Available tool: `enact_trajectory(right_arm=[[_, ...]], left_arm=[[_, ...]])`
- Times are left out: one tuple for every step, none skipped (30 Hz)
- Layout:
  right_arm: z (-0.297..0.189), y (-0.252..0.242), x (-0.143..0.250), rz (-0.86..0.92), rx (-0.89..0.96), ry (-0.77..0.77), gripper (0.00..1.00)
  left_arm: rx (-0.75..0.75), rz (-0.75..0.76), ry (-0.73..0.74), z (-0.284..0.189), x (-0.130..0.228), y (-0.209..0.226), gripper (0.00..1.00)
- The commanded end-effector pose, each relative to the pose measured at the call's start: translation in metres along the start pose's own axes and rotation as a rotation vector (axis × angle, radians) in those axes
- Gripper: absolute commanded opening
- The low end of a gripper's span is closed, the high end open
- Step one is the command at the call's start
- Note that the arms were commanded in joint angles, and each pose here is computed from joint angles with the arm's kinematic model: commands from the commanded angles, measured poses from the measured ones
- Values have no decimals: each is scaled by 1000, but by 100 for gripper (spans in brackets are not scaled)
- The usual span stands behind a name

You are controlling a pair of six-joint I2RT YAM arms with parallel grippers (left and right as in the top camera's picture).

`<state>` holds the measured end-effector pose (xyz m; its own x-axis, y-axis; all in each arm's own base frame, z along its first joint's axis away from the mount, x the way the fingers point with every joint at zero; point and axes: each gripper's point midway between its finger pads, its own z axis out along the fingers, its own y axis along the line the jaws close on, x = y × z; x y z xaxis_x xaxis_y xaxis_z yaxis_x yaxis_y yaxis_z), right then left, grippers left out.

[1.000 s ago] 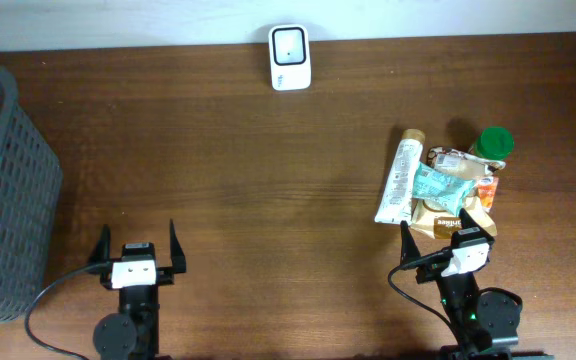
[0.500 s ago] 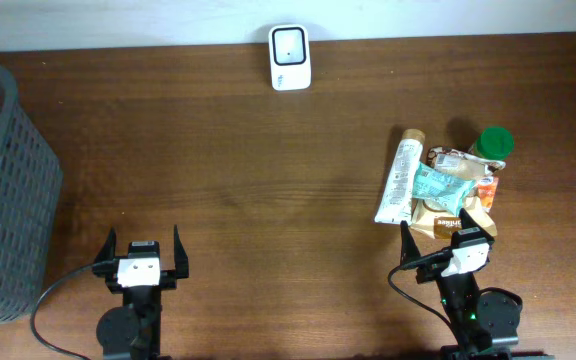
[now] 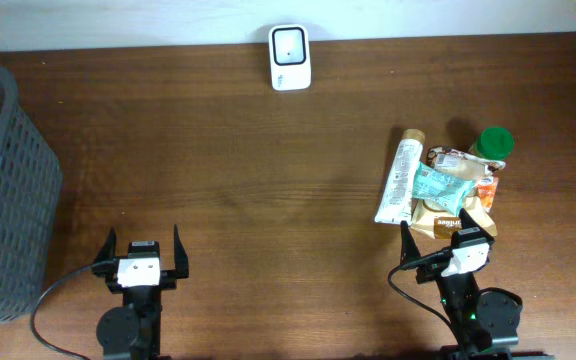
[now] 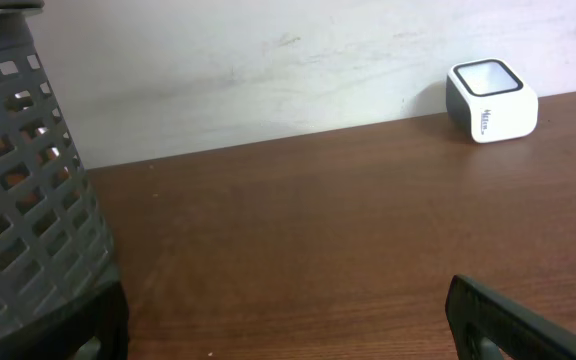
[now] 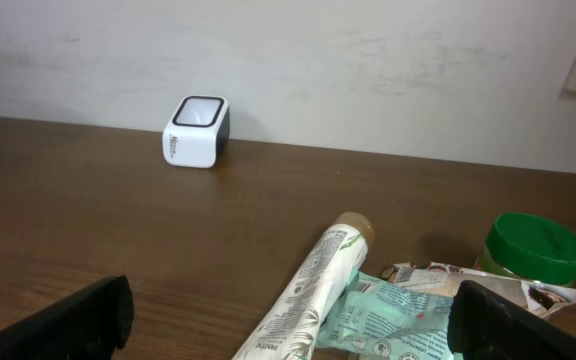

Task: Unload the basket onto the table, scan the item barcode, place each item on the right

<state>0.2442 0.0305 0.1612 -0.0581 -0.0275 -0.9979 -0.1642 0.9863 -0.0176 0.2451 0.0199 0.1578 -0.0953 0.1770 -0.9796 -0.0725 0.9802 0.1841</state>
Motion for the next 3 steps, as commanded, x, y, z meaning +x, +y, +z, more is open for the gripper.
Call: enact_trajectory(right_arm=[[0,1,3,7,-2,7,98],[0,1,3,7,-2,7,98],[0,1,3,7,-2,7,98]], left_arm=[[14,16,-4,0,1,-3,99],[14,16,-4,0,1,-3,99],[14,16,-4,0,1,-3,99]])
